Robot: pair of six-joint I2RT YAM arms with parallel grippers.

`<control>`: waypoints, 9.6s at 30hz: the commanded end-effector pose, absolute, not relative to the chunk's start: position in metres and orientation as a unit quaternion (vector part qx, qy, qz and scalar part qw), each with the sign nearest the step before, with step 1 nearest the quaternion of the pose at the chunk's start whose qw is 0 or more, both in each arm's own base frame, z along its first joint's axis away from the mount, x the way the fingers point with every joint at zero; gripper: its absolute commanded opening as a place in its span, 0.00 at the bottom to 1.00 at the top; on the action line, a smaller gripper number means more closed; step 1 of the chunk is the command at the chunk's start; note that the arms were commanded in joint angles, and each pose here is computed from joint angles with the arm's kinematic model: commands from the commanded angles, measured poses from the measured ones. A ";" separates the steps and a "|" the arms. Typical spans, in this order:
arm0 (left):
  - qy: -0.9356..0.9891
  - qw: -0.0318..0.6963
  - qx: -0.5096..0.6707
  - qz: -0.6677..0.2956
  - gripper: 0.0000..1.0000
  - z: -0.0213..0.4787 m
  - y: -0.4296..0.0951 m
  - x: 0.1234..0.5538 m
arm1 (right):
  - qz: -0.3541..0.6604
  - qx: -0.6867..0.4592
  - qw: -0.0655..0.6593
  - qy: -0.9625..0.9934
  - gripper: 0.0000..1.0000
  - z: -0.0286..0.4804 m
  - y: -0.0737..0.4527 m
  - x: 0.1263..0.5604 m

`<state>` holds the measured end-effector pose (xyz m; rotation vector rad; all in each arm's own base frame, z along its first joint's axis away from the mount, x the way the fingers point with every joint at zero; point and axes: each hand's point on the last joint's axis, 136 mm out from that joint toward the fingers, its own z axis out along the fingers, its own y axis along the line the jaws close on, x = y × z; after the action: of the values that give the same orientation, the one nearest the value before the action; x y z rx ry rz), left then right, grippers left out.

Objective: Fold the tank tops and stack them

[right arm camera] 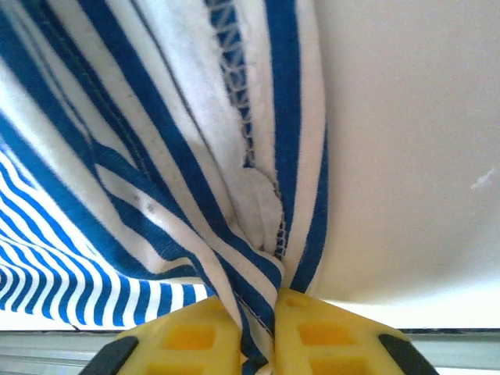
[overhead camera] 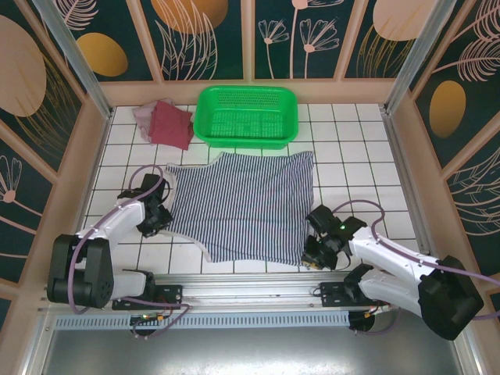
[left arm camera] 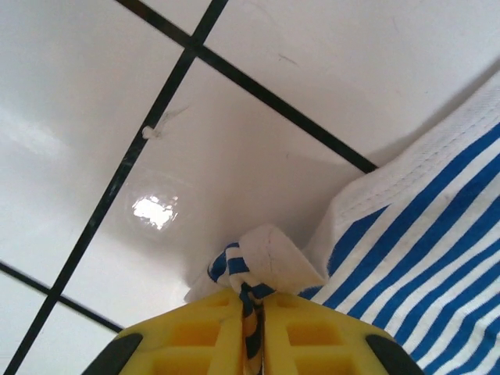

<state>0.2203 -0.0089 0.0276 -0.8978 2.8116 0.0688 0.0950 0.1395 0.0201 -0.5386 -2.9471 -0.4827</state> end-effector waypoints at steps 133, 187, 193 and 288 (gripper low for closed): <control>0.971 0.032 -0.204 -0.123 0.10 0.019 -0.223 0.215 | -0.302 -0.148 -0.046 -0.941 0.39 0.054 0.132 0.245; 0.987 0.071 -0.126 -0.067 0.52 0.050 -0.146 0.266 | -0.358 -0.074 -0.108 -0.924 0.42 0.067 0.177 0.261; 0.986 0.078 -0.137 -0.047 0.52 0.037 -0.109 0.267 | -0.310 -0.076 -0.106 -0.942 0.41 0.046 0.158 0.267; 0.977 0.134 0.024 -0.162 0.48 0.008 -0.166 0.422 | -0.369 -0.054 -0.243 -0.895 0.39 0.043 0.173 0.471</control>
<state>0.4435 -0.1438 0.0179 0.0134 2.7927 -0.3187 0.4643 0.1616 0.0386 -0.2639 -3.3560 -1.3282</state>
